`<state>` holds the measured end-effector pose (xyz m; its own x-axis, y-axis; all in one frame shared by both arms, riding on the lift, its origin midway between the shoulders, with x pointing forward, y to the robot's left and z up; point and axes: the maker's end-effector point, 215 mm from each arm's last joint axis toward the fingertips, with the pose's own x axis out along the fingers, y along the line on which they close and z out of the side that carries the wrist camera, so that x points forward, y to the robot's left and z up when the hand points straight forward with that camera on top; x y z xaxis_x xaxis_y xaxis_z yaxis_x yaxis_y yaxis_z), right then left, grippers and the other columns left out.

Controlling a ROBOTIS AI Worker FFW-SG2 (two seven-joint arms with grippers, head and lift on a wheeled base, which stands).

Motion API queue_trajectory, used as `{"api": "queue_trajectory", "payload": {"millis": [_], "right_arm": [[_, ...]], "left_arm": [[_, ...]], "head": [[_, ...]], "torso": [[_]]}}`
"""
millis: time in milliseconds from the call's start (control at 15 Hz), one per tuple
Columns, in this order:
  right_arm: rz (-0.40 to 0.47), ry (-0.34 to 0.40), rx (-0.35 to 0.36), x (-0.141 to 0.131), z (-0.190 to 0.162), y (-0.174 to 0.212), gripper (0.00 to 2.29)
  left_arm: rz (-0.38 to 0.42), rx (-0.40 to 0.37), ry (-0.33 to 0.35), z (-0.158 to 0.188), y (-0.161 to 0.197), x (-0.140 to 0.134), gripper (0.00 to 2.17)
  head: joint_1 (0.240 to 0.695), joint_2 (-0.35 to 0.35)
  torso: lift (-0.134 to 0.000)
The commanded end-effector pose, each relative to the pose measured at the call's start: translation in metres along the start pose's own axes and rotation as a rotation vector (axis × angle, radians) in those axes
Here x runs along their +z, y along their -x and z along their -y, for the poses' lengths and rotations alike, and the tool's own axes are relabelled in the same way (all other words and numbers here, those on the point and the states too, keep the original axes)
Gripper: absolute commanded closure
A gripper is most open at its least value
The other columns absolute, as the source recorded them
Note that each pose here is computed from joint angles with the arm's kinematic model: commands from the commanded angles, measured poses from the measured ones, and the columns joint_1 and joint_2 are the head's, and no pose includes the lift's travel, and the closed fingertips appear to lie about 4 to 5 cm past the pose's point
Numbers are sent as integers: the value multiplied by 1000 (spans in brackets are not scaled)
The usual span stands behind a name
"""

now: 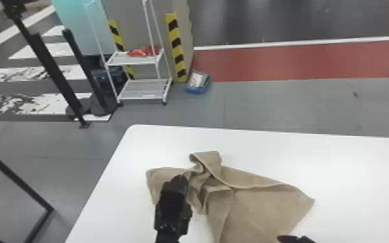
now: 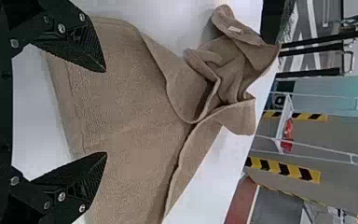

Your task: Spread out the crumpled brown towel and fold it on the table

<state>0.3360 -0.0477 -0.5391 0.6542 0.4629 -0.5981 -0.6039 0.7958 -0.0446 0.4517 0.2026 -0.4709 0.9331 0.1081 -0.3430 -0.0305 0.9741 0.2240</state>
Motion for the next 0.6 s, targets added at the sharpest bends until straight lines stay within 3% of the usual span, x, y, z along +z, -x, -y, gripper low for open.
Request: {"api": "queue_trajectory", "payload": {"millis": [0,133,533], "right_arm": [[-83,15,29,-10,-14,1,289],[-163,0,74,-23,-24,3,323],[-234,10,114,-27,-31,0,407]], "left_arm": [[-1,-1,-4,1,0,0,1376],[-2,-1,-6,1,-1,0,1376],[-6,-9,-23,7,-1,0,1376]], "head": [[695,219],[695,229],[695,244]], "torso": [[0],[0],[0]]}}
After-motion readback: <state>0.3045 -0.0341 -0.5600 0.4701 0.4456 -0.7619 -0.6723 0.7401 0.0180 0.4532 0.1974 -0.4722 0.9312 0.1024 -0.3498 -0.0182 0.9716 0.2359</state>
